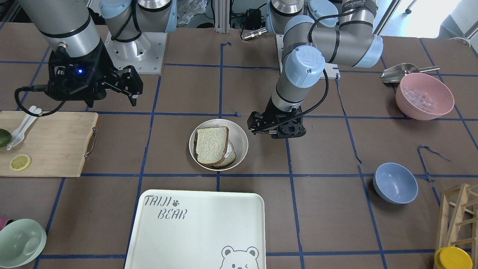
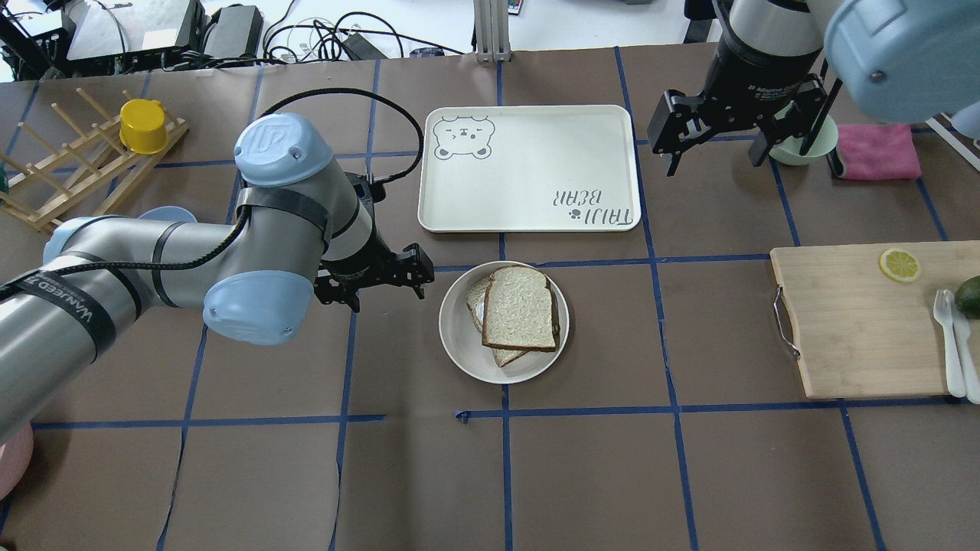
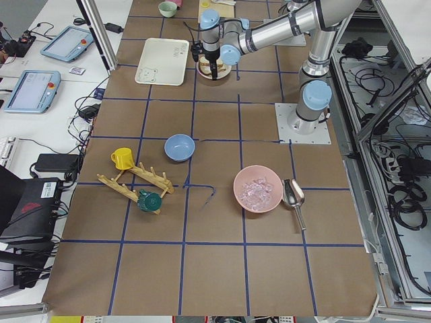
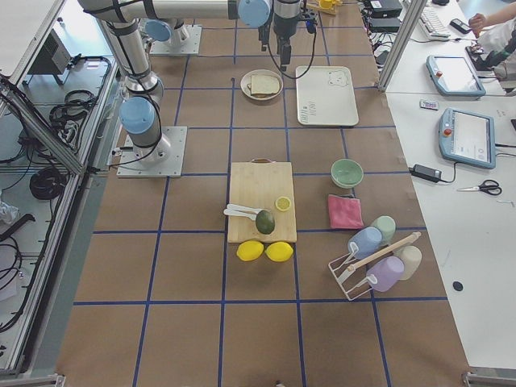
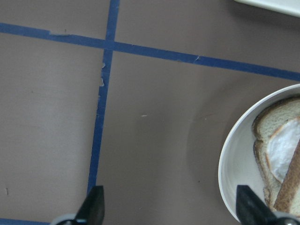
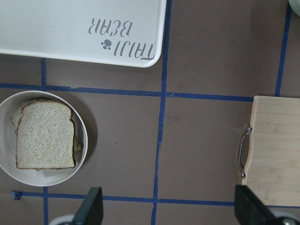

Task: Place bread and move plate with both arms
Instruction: 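Reach the left gripper to the plate rim while the right arm withdraws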

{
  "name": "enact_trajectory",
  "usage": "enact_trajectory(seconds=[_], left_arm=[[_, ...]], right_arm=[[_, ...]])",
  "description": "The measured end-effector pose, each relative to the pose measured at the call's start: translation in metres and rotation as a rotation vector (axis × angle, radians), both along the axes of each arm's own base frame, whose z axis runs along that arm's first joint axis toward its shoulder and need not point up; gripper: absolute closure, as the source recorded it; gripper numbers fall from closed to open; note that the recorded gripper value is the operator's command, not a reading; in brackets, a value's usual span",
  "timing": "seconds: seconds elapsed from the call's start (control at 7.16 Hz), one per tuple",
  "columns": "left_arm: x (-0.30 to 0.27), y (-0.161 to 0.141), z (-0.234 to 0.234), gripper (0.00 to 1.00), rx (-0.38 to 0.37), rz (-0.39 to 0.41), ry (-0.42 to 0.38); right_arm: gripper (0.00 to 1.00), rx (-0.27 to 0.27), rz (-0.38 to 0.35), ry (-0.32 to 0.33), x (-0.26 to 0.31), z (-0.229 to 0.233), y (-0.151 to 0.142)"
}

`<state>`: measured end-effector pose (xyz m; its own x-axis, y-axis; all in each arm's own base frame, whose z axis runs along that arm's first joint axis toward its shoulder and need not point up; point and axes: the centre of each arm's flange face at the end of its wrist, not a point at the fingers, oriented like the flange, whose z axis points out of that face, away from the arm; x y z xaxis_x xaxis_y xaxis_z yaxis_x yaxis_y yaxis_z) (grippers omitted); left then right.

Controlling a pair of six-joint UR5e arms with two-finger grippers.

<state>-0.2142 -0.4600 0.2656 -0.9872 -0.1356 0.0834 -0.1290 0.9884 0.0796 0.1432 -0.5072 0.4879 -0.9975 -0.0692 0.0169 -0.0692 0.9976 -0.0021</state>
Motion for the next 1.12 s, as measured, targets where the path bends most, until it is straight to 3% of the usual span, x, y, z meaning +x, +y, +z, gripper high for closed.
enact_trajectory(seconds=[0.42, 0.7, 0.84, 0.98, 1.12], left_arm=[[-0.017, 0.008, -0.045, 0.07, -0.026, -0.019, 0.054], [-0.026, 0.012, -0.071, 0.1, -0.005, -0.038, 0.053], [-0.031, 0.013, -0.077, 0.18, -0.002, -0.051, 0.052], [-0.033, 0.013, -0.081, 0.45, -0.001, -0.064, 0.051], [-0.035, 0.013, -0.085, 0.6, 0.001, -0.074, 0.051]], right_arm=[[0.0, -0.028, -0.002, -0.002, -0.001, 0.011, 0.007], [0.0, -0.03, -0.002, -0.003, -0.001, 0.012, 0.008], [0.0, -0.03, -0.001, -0.003, -0.001, 0.012, 0.008], [0.0, -0.03, -0.002, -0.002, -0.001, 0.012, 0.008], [0.0, -0.029, -0.002, -0.002, -0.001, 0.012, 0.008]])
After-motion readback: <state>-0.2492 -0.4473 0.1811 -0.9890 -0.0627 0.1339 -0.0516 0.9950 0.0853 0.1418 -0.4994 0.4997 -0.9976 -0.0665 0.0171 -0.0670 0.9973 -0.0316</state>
